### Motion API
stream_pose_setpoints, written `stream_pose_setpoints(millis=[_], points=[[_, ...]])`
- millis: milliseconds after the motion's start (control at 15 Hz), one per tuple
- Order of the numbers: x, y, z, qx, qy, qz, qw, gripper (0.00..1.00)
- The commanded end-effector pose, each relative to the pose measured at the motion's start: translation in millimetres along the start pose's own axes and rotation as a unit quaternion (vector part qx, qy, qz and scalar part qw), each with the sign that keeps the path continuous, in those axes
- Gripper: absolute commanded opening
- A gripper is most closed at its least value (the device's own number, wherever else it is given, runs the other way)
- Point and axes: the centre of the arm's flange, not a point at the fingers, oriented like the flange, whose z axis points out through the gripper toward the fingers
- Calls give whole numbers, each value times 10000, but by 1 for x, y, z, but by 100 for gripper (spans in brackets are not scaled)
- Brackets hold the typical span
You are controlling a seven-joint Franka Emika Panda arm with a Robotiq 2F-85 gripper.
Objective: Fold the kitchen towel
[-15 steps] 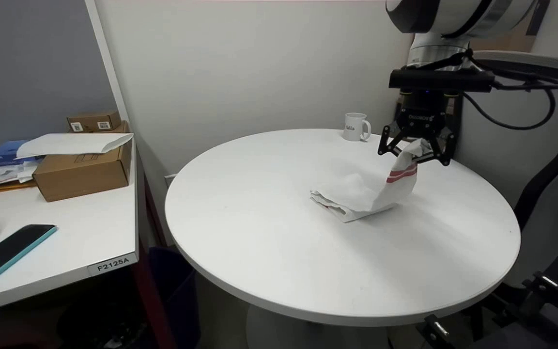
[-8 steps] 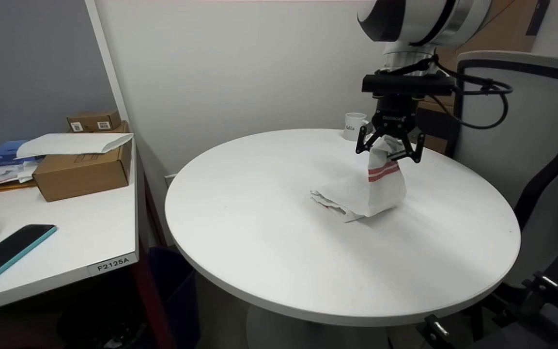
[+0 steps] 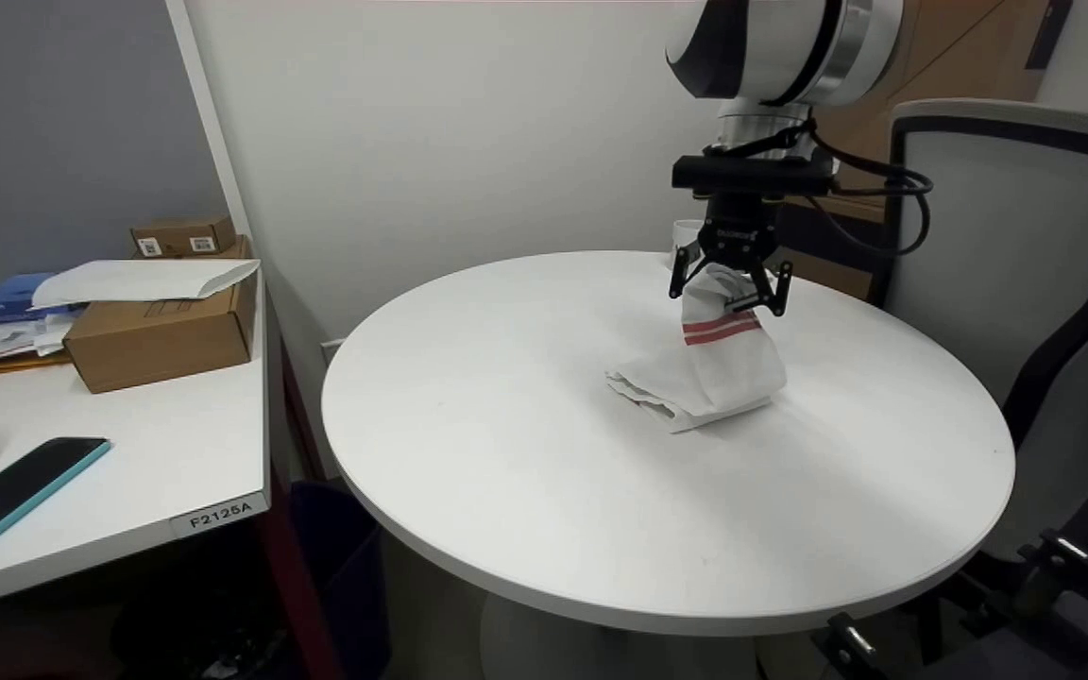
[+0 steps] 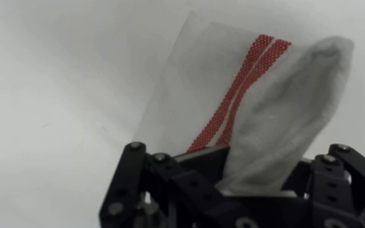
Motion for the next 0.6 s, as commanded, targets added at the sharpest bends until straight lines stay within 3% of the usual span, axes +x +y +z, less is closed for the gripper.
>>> stream_pose_setpoints(millis=[0, 533], points=[[22, -25, 13, -29, -204, 274, 9994, 0], [39, -56, 37, -217, -293, 318, 9988, 0]])
